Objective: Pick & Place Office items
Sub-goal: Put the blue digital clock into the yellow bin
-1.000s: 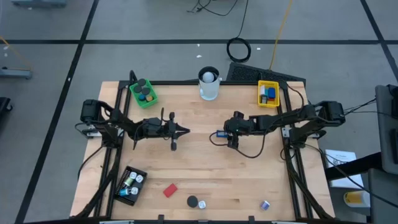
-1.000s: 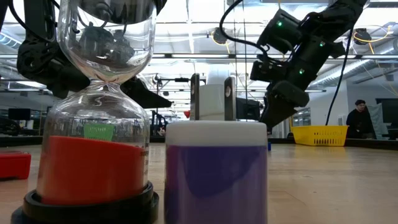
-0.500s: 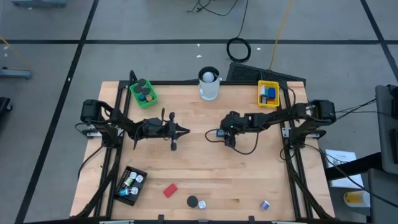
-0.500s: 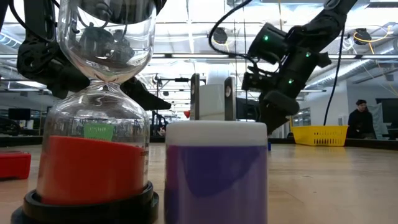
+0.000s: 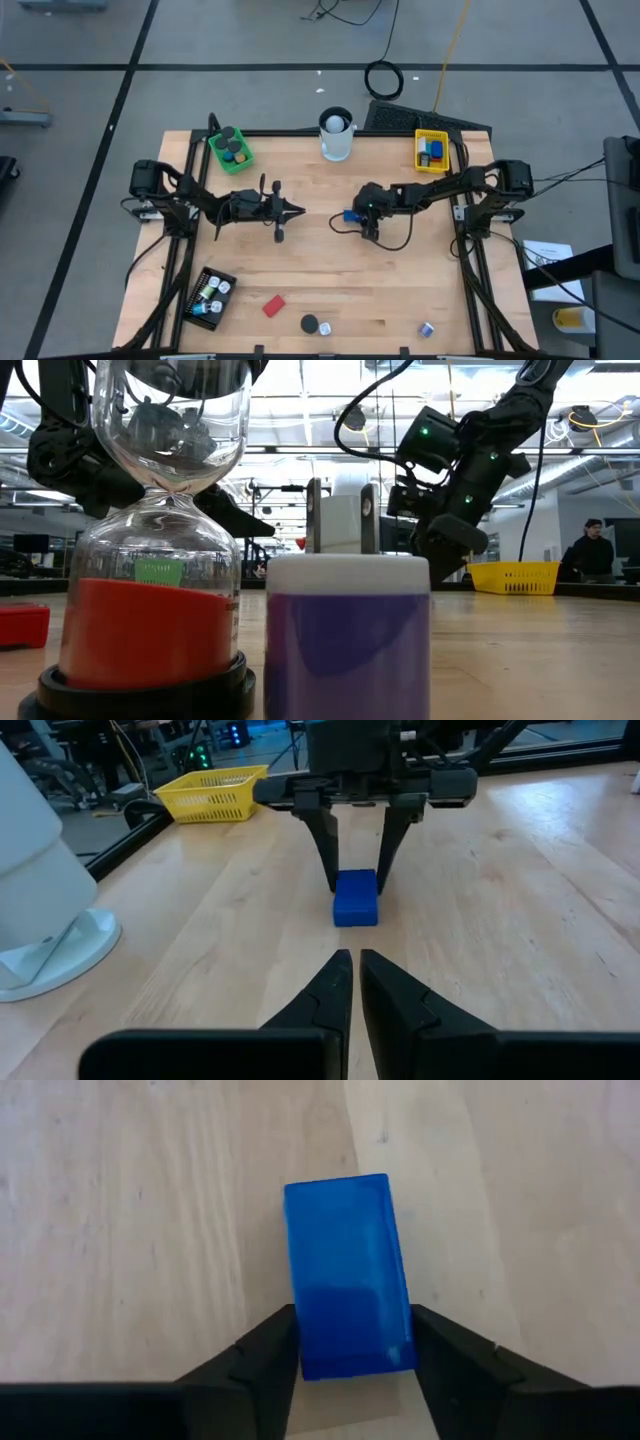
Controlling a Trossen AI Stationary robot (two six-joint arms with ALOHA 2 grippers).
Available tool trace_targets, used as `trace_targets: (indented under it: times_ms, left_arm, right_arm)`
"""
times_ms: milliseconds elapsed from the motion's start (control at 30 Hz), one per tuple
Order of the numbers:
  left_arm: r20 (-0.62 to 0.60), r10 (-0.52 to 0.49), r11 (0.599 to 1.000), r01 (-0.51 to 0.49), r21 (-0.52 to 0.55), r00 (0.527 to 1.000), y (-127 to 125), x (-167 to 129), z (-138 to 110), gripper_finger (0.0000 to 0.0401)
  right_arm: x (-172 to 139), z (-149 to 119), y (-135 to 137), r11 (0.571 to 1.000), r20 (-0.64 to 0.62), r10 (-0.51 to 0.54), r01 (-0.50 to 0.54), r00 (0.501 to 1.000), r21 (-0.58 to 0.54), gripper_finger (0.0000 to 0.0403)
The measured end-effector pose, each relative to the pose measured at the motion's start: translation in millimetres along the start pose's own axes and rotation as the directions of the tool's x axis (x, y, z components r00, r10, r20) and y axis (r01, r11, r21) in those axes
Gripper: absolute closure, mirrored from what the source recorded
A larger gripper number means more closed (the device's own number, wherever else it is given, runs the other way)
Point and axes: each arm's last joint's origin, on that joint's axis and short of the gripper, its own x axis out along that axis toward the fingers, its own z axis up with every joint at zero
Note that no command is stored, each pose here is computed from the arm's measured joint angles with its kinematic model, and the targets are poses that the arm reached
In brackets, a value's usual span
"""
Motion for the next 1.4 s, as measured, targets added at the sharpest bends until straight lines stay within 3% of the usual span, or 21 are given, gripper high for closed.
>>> trace_targets:
  times_ms: [133,400,533,633,700,833,933,1033,1233,1400]
  left_arm:
    - [0.0,0.0,1.0,0.0,0.0,1.0,0,0,0,0.0368]
    - [-0.001,0.0,1.0,0.0,-0.002,1.0,0,0,0,0.0368]
    - [-0.001,-0.001,1.0,0.001,-0.005,1.0,0,0,0,0.0368]
    - [-0.004,-0.001,1.0,0.0,-0.005,1.0,0,0,0,0.0368]
    - [-0.005,-0.001,1.0,0.001,-0.006,1.0,0,0,-1,0.0368]
    - [-0.006,-0.001,1.0,0.001,-0.006,1.0,0,1,0,0.0368]
    - [-0.006,-0.001,1.0,0.001,-0.008,1.0,0,1,0,0.0368]
    - [-0.005,-0.001,1.0,0.001,-0.009,1.0,0,1,0,0.0368]
    - [-0.005,-0.001,1.0,0.001,-0.009,1.0,0,1,0,0.0368]
    - [-0.005,-0.001,1.0,0.001,-0.007,1.0,0,1,0,0.0368]
  right_arm:
    - [-1,2,-1,0.999,0.022,-0.023,0.023,1.0,-0.034,0.0252]
    - [-11,1,-1,0.999,0.008,-0.027,0.027,1.0,-0.028,0.0243]
    - [-40,5,-7,0.991,0.037,-0.128,0.126,0.991,0.049,0.024]
    - [-71,3,-19,0.952,0.038,-0.258,0.248,0.965,0.179,0.0247]
    - [-95,-3,-32,0.881,0.011,-0.382,0.36,0.924,0.308,0.0249]
    - [-134,-25,-66,0.641,-0.114,-0.566,0.523,0.816,0.562,0.024]
    - [-149,-41,-90,0.477,-0.219,-0.62,0.584,0.753,0.657,0.0237]
    - [-151,-54,-109,0.346,-0.303,-0.628,0.605,0.717,0.717,0.0241]
    - [-132,-74,-129,0.221,-0.418,-0.564,0.618,0.712,0.755,0.0238]
    - [-123,-77,-142,0.174,-0.447,-0.562,0.629,0.695,0.758,0.0235]
